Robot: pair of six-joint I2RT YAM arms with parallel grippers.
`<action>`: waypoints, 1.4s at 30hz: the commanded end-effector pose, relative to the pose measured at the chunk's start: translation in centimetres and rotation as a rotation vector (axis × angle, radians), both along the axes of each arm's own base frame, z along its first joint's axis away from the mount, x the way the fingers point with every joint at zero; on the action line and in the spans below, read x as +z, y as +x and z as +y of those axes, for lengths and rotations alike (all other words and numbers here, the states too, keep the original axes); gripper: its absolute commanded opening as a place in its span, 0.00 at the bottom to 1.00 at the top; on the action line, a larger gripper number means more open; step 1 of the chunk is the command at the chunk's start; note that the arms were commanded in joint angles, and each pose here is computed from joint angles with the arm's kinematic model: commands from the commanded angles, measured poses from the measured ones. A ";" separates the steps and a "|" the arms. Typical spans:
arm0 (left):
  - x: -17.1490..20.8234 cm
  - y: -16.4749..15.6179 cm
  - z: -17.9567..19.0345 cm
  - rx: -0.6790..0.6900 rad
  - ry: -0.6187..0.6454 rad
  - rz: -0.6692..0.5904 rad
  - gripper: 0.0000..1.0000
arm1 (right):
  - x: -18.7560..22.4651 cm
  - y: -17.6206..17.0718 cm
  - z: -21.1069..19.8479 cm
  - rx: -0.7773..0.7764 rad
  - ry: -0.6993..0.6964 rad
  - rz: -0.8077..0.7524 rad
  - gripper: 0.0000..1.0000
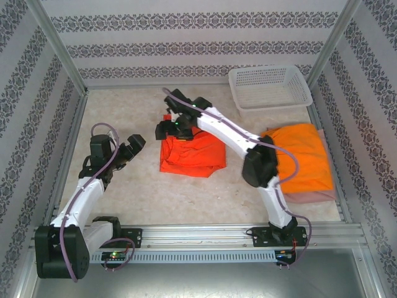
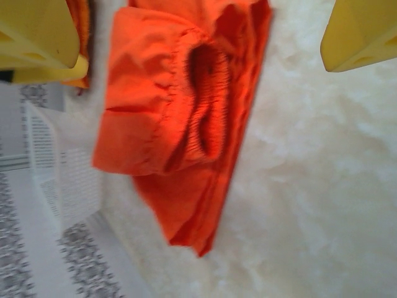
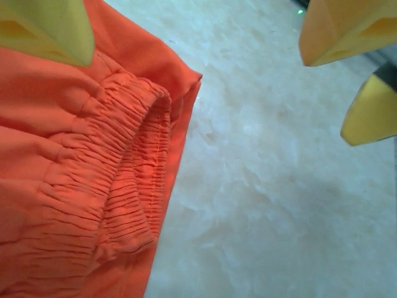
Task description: Fold and stack the shorts
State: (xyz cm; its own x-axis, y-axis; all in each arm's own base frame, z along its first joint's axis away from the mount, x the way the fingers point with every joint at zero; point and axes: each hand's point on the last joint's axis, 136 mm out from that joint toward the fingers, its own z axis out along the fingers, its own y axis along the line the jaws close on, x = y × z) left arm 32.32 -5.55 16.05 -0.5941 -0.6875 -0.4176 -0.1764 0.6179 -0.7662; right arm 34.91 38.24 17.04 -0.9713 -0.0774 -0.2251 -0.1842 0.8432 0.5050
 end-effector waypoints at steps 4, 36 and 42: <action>4.7 2.8 -3.5 -0.068 -0.115 -0.121 1.00 | 2.7 4.5 -9.9 -0.252 0.141 -0.102 0.88; -11.5 4.5 -15.9 -0.240 -0.130 0.134 1.00 | -14.3 3.6 -15.9 -0.233 -0.063 0.199 0.11; -5.6 4.1 -14.4 -0.252 0.016 0.027 1.00 | -8.9 2.8 -20.8 -0.280 -0.268 0.021 0.00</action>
State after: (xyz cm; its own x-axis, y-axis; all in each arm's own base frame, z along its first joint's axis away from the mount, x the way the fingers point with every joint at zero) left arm 37.51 -21.37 9.41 -0.7672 -0.5544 -0.3225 -0.0546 0.5575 -0.8284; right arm 38.19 20.82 4.45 -0.9852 0.1373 -0.1028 0.0875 0.9178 0.3873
